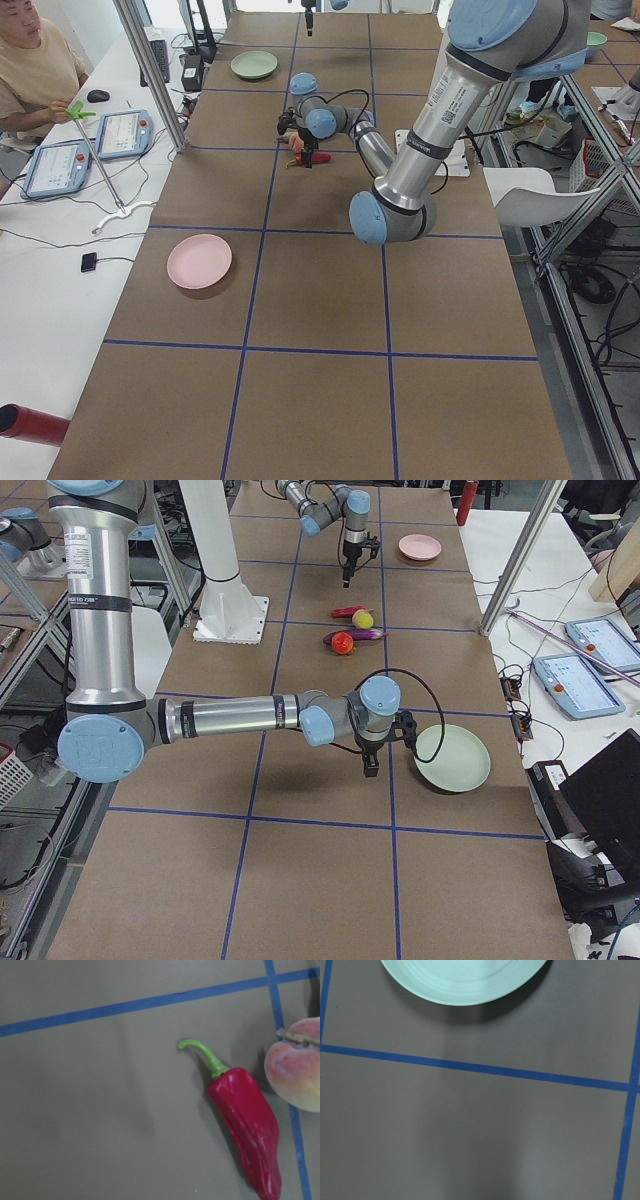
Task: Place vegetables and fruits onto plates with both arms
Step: 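Lower the left gripper onto the red chili pepper while the right arm approaches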
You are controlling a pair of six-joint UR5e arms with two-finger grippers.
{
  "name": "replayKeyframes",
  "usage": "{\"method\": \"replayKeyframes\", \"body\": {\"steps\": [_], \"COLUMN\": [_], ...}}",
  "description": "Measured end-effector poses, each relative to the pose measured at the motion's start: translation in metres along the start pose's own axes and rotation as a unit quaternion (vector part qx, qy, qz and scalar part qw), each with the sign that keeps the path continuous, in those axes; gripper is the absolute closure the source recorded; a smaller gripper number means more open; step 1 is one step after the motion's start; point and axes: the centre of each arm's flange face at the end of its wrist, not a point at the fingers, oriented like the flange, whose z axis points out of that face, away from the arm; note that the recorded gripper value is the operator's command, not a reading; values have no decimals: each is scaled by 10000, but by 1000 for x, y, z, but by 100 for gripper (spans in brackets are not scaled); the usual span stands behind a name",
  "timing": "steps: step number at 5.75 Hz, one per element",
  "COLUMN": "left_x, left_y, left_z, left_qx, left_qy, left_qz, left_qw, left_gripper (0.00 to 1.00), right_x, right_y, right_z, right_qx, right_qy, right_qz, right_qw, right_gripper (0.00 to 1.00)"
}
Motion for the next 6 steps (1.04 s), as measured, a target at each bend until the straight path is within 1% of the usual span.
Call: {"method": "replayKeyframes", "body": {"steps": [1,3,4,5,6], "left_x": [19,40,47,49,51], "left_y": [-11,-26,-26,-24,-22], "left_z": [11,27,36,45,53], "left_qx": [-44,-121,-181,-243,-293], "left_qy": [-52,-138,-179,-219,-258], "left_qz": [65,79,83,70,52], "left_qw": [10000,9998,9996,9994,9992], "left_gripper": [2,2,2,2,2], "right_x": [-17,-88,-129,-155,-167], "right_y": [-4,-20,-27,-31,-31], "right_z": [1,1,5,11,17], "right_qx": [-1,35,8,-32,-75], "right_qy": [-39,-219,-319,-360,-360], "right_qz": [48,386,566,689,746], "right_qw": [10000,9990,9979,9970,9965], "right_gripper": [0,0,0,0,0]}}
